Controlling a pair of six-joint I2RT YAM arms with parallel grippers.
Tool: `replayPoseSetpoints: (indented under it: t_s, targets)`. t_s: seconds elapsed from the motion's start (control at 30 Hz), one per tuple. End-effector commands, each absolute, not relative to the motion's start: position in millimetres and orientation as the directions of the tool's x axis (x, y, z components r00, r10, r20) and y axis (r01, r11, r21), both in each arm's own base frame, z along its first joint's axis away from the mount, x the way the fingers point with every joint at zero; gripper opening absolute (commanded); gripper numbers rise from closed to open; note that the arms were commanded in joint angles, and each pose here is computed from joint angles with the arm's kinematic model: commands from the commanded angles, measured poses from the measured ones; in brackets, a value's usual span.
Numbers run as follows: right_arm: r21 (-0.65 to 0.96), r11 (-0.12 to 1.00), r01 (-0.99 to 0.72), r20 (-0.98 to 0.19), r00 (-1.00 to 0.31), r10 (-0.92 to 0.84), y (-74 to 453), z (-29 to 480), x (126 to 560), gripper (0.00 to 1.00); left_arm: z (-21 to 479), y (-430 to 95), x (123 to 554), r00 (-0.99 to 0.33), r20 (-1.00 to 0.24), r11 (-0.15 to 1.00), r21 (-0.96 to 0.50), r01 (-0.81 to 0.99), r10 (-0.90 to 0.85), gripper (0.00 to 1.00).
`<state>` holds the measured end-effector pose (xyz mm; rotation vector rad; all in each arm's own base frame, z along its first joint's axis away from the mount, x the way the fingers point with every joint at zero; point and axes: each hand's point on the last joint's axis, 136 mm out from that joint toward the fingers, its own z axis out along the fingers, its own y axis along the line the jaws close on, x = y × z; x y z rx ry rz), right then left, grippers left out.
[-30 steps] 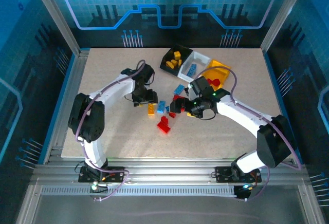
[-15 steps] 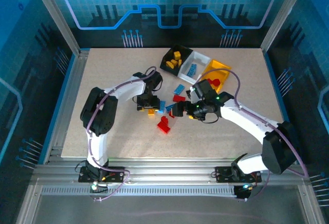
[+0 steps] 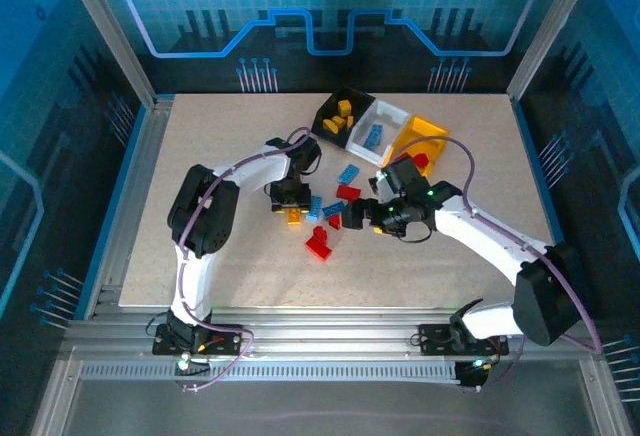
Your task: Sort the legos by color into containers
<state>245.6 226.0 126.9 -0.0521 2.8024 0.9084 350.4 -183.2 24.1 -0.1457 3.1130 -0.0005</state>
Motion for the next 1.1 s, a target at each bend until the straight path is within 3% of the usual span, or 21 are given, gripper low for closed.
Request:
replayPoseSetpoints:
  t_s: [0.0, 0.33, 0.57, 0.8, 1.07]
  targets:
    - [0.584, 0.806, -0.094, -0.185, -0.982, 0.02, 222.9, 125.8, 241.7, 1.0, 13.8, -172.9, 339.9, -0.997, 0.018, 0.995, 0.057, -0.078, -0.079, 0.48]
    - [0.589, 0.803, -0.09, -0.179, -0.984, 0.022, 228.1, 123.7, 248.9, 1.0, 23.1, -167.2, 346.3, -0.994, 0.006, 0.994, 0.02, -0.108, -0.108, 0.33]
    - [0.58, 0.81, -0.087, -0.195, -0.98, 0.035, 225.4, 127.3, 256.6, 1.0, 56.5, -175.2, 386.5, -0.972, -0.029, 0.952, -0.209, -0.221, -0.232, 0.33]
    - [0.564, 0.822, -0.079, -0.255, -0.964, 0.082, 209.5, 140.4, 264.7, 1.0, 118.4, -207.7, 482.7, -0.9, -0.047, 0.722, -0.616, -0.315, -0.433, 0.34]
    - [0.533, 0.846, -0.03, -0.272, -0.952, 0.138, 188.9, 144.8, 256.3, 1.0, 156.2, -255.4, 596.4, -0.835, 0.032, 0.404, -0.864, -0.299, -0.549, 0.34]
